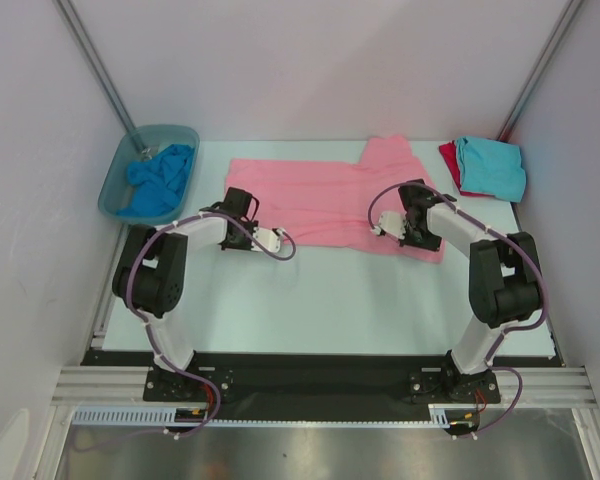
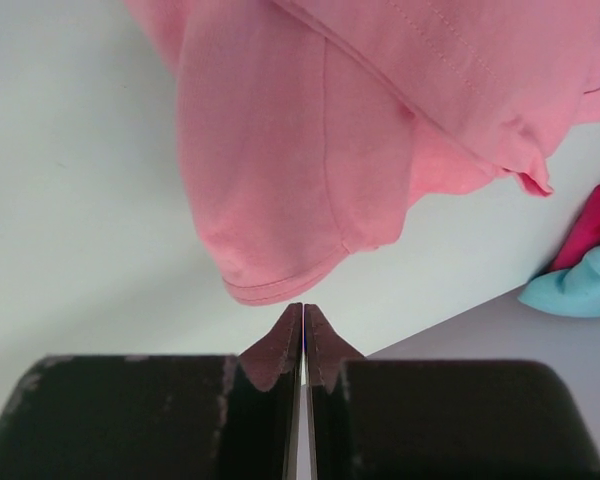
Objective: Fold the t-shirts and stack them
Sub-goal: Fold the tshirt
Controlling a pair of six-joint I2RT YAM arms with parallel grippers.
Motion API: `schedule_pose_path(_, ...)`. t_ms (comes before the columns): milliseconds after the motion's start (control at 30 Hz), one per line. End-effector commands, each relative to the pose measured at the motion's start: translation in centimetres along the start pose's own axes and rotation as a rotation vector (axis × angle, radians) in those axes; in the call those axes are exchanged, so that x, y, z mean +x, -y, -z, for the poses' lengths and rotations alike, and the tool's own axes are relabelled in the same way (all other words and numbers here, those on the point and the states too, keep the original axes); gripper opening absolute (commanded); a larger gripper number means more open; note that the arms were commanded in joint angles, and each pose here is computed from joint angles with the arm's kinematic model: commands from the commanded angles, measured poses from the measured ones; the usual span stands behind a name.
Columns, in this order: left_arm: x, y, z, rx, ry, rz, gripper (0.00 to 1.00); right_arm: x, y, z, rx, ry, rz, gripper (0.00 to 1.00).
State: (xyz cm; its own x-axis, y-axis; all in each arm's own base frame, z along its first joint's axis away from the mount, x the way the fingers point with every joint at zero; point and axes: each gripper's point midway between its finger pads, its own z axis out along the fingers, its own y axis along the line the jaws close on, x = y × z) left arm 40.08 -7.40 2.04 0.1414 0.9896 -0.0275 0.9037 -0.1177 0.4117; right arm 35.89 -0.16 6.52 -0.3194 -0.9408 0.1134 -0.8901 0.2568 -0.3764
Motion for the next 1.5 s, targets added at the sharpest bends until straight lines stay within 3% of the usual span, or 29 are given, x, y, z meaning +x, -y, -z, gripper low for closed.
schedule_pose_path(0,-1.2,-0.7,-0.1,-0.010,0.036,0.002,0.00,0.1,-1.2,-0.3,-0.052,0.006,-0.018,0.07)
schedule_pose_path(367,-0.6,-1.1,-1.2,0.006,-0.007,-0.008,0.00,-1.1,-3.2,-3.0,-0.153,0.024,-0.045,0.06)
schedule_pose_path(667,0.0,-0.8,-2.1,0.031,-0.036,-0.008,0.00,-0.2,-2.2,-5.9,-0.159,0.018,-0.118,0.04)
schedule_pose_path(1100,2.9,1.8,-3.4,0.168,-0.110,0.029,0.00,3.3,-1.5,-5.5,-0.149,-0.006,-0.150,0.04)
schedule_pose_path(1467,5.2,4.6,-1.5,0.226,-0.156,0.012,0.00,5.4,-0.9,-5.6,-0.148,-0.035,-0.135,0.04)
